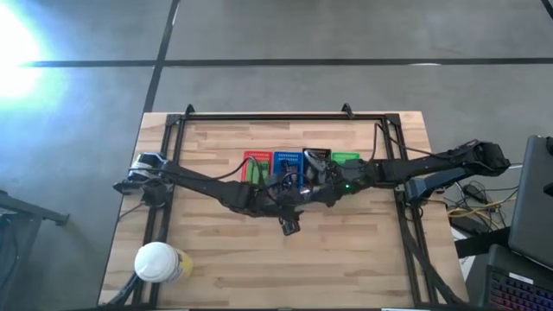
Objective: Pick & Place Travel size toiletries
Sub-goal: Put the gray deodorant into the black bin
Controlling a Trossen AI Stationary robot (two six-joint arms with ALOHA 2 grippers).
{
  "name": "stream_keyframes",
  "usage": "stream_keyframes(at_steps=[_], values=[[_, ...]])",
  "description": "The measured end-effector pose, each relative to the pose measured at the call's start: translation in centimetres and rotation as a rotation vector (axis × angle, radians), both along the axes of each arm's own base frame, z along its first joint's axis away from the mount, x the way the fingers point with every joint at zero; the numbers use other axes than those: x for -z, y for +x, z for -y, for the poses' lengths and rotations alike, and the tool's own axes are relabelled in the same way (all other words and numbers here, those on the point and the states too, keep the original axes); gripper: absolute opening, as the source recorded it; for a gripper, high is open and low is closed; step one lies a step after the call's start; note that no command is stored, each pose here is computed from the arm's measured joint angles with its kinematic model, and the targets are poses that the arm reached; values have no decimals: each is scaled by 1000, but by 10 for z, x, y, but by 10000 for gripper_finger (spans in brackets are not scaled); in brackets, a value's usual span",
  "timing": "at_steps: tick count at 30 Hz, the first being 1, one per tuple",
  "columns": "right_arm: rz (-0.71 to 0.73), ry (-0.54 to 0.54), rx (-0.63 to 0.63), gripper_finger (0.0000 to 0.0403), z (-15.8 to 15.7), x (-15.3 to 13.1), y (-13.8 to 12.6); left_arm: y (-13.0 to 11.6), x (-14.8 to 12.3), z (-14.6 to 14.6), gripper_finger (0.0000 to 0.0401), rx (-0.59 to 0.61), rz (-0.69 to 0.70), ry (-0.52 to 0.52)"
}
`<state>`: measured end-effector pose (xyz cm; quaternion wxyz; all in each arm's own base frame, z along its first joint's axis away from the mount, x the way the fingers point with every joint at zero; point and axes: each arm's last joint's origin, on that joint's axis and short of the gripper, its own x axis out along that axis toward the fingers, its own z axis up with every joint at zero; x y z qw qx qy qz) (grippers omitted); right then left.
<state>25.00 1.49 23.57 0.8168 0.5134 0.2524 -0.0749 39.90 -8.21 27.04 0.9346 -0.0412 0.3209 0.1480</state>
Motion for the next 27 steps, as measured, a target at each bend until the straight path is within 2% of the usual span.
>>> stream_keyframes(at_steps=[4, 7, 10, 15, 21, 27], values=[[-141, -59, 88, 194, 17, 12, -7, -10, 6, -4, 337, -134, -89, -28], [-258, -91, 151, 194, 37, 20, -16, -18, 13, -7, 362, -209, -173, -64], [-351, -118, 178, 194, 63, 23, -25, -22, 17, -5, 367, -200, -220, -112], [-431, -161, 151, 194, 94, 10, -35, -23, 18, -1, 360, -185, -230, -173], [-401, -181, 169, 194, 86, -3, -27, -27, 11, -4, 353, -203, -205, -181], [-437, -210, 171, 194, 68, 5, -16, -32, 13, -16, 355, -226, -215, -166]])
